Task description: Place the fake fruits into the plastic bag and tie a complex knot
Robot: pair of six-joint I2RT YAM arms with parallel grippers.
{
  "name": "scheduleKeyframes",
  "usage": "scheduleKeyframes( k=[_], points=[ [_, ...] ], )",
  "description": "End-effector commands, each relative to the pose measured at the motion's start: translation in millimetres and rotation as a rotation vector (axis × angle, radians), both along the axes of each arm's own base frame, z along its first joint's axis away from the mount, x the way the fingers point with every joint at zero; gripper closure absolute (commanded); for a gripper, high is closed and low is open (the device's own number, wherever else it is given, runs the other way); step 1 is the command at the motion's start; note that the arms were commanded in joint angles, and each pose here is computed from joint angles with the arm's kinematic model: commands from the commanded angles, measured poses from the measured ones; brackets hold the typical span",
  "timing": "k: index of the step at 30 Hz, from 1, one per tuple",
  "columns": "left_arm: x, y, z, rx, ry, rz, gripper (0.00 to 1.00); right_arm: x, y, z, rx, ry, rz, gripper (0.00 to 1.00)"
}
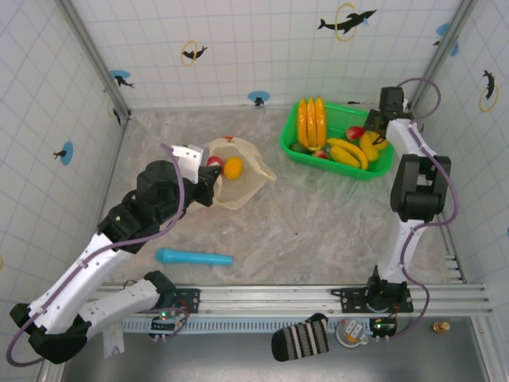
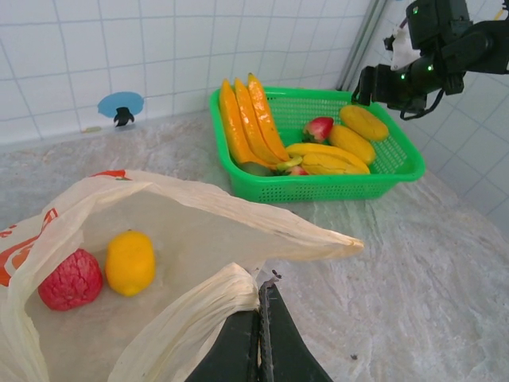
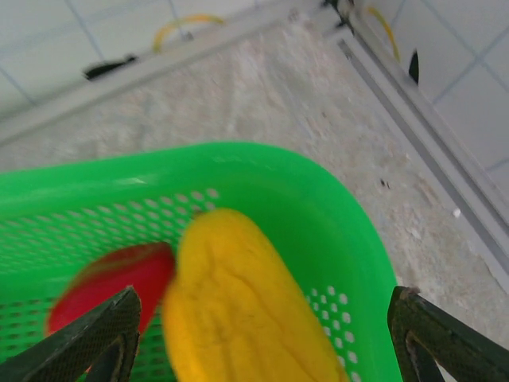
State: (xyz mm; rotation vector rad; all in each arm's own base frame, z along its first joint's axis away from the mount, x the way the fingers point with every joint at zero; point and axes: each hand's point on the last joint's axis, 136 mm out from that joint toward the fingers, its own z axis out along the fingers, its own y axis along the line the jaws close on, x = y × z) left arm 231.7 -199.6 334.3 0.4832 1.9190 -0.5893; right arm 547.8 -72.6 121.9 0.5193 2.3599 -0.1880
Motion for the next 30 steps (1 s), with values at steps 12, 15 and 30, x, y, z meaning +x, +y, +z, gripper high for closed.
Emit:
scheduleKeyframes(
  k=[12,15,30],
  points=[
    [4,0,-9,0.040,0.012,0.002,1.00,19,21,-33,0.075,0.053,0.078,0.21],
    [4,0,-8,0.039,0.012,0.003,1.00,16,22,-39,0.084,0.071,0.065,0.25],
    [2,3,-1,0.023,0.011,0.016,1.00,6,36,46,0.122,-0.140,0.058,0.46]
  ],
)
